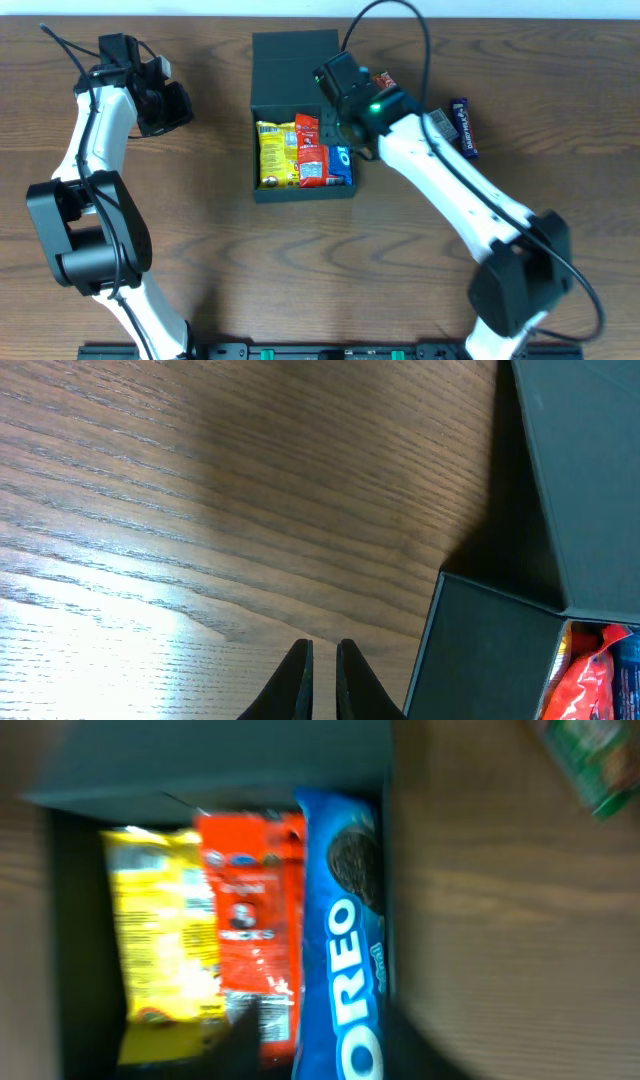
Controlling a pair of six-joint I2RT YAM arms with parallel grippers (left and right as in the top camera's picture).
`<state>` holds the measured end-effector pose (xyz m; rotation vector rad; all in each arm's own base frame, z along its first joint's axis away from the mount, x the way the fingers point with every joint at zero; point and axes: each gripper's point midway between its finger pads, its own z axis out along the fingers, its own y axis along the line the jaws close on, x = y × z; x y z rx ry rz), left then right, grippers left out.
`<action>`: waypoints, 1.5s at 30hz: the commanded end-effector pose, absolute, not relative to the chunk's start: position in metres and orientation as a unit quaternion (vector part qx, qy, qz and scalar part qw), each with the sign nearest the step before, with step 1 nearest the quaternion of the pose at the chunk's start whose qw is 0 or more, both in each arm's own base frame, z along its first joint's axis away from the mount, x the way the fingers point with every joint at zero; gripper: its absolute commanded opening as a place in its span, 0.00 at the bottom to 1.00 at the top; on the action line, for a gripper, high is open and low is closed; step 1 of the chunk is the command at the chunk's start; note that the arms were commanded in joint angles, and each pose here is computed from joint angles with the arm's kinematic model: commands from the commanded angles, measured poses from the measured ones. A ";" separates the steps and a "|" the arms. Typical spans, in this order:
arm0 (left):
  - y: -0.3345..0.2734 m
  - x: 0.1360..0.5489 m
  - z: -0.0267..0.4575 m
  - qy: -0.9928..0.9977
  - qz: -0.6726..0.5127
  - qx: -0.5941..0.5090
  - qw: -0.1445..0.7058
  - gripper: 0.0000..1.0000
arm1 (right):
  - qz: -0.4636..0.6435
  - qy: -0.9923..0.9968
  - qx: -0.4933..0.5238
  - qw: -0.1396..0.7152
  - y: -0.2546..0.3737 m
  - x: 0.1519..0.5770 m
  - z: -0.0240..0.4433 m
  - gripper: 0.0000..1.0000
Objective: Pack container
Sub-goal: 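Release the Oreo pack and lift the right gripper, then reach the right gripper to the red KitKat bar and grasp it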
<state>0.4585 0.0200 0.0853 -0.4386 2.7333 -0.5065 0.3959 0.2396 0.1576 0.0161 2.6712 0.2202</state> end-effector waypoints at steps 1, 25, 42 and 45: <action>0.021 0.466 0.107 0.954 -0.178 -0.147 0.190 0.11 | 0.087 0.966 -0.050 0.239 0.242 0.383 0.185 0.01; 0.022 0.468 0.108 0.953 -0.178 -0.146 0.196 0.11 | 0.084 0.988 -0.091 0.090 0.232 0.323 0.072 0.01; 0.023 0.468 0.108 0.954 -0.176 -0.146 0.196 0.11 | -0.021 0.920 -0.196 0.338 0.182 0.442 0.214 0.01; 0.022 0.467 0.108 0.954 -0.176 -0.146 0.194 0.11 | -0.022 0.924 -0.209 0.321 0.145 0.466 0.195 0.01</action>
